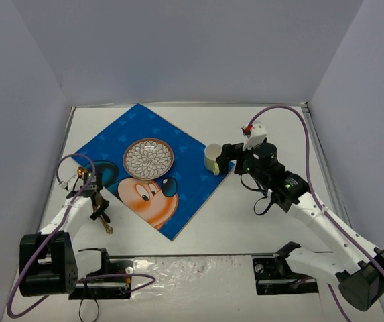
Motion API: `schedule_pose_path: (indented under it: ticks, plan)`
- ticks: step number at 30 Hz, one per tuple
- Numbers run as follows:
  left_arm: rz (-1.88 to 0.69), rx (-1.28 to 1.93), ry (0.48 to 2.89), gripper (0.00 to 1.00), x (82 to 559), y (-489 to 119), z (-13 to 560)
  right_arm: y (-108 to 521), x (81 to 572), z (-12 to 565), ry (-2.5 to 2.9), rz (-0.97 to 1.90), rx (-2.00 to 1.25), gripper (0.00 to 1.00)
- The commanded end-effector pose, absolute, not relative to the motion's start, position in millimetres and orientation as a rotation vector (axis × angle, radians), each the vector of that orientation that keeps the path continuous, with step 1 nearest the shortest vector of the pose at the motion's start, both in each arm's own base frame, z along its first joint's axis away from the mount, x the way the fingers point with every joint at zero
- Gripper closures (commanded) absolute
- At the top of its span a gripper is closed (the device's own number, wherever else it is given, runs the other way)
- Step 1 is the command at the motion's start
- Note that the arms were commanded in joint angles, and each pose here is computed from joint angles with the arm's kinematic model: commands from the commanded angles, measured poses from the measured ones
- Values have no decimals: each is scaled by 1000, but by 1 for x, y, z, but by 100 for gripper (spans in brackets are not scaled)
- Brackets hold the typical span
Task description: Set the dinner table for one person
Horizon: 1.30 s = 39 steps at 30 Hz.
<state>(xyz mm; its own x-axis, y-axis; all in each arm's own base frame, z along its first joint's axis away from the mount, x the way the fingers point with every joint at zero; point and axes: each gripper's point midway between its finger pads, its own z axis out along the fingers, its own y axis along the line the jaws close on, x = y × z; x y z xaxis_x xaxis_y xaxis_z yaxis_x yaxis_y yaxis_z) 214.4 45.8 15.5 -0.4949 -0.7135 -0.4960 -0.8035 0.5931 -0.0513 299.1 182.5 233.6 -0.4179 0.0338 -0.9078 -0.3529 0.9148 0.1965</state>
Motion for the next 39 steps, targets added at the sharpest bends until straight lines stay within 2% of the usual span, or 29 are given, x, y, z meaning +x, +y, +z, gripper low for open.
schedule_pose_path:
  ticks: [1,4,8,12,15,18,23,30,39]
  plan:
    - [250,-1252,2362,90,211,50,9,181,302,256,1871,431,-222,1]
    - [256,-1263,2355,100,209,52,10,182,300,256,1869,431,-228,1]
    - [263,-1271,2330,100,206,56,24,184,298,259,1859,438,-235,1]
    - [315,-1209,2282,100,212,69,69,184,295,263,1845,441,-240,1]
    - [330,-1104,2212,100,230,80,119,184,292,266,1834,447,-244,1]
    - [280,-915,2145,100,268,83,170,183,289,272,1815,453,-242,1]
    - [220,-556,2133,100,332,78,215,181,290,280,1794,442,-244,1]
    - [134,32,2198,100,422,53,231,184,294,298,1754,430,-290,0]
    - [-13,552,2242,100,483,10,180,165,308,314,1724,316,-215,0]
